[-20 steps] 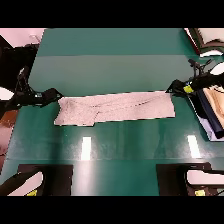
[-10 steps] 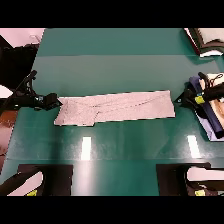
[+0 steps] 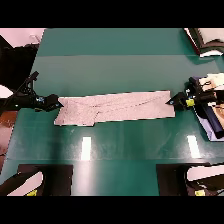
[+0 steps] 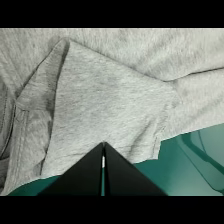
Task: Fold the shirts.
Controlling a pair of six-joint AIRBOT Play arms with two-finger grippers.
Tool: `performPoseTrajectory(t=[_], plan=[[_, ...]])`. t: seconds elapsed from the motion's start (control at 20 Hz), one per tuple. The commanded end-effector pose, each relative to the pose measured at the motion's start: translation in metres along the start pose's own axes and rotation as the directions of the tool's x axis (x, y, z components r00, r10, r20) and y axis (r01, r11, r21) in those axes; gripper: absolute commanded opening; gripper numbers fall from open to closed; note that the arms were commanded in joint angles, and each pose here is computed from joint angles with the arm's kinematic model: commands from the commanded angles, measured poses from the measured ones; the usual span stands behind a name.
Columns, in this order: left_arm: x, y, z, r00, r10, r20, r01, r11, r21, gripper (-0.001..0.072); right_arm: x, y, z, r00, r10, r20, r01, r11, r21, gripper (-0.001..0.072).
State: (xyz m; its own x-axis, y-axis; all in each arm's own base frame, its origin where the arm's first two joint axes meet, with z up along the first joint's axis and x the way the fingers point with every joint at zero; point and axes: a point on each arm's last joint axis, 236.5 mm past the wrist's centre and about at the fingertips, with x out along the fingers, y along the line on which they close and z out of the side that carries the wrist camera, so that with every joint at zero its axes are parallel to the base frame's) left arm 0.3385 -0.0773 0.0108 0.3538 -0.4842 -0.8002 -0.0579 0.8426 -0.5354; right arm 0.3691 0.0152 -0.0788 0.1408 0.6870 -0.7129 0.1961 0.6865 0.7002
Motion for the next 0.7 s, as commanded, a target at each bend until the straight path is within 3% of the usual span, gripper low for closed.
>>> performPoseTrajectory(t=[0.0,0.1,0.25,0.5,0.65], plan=[[0.001,-0.007,0.0,1.0,-0.026,0.001,0.026,1.0,-0.01,0.0024,0.013,0.004,0.006,1.0,-0.016,0.012,0.017,0.999,-0.044,0.0179],[0.008,-0.022,-0.001,0.999,-0.038,0.005,0.038,0.999,0.033,0.0024,0.012,0.007,0.006,1.0,-0.008,0.012,0.009,0.997,-0.074,0.0013],[0.029,-0.066,-0.001,0.997,-0.073,0.013,0.07,0.986,0.153,0.0023,-0.002,0.026,0.008,0.999,0.008,0.048,-0.003,0.993,-0.114,0.0012],[0.092,-0.158,-0.001,0.983,-0.145,-0.113,0.174,0.934,0.313,0.0023,-0.041,0.078,-0.003,0.994,0.018,0.111,0.007,0.975,-0.222,0.0011],[0.151,-0.198,-0.019,0.964,-0.147,-0.22,0.221,0.903,0.368,0.0024,-0.058,0.139,-0.007,0.975,0.141,0.173,-0.087,0.954,-0.289,0.001]])
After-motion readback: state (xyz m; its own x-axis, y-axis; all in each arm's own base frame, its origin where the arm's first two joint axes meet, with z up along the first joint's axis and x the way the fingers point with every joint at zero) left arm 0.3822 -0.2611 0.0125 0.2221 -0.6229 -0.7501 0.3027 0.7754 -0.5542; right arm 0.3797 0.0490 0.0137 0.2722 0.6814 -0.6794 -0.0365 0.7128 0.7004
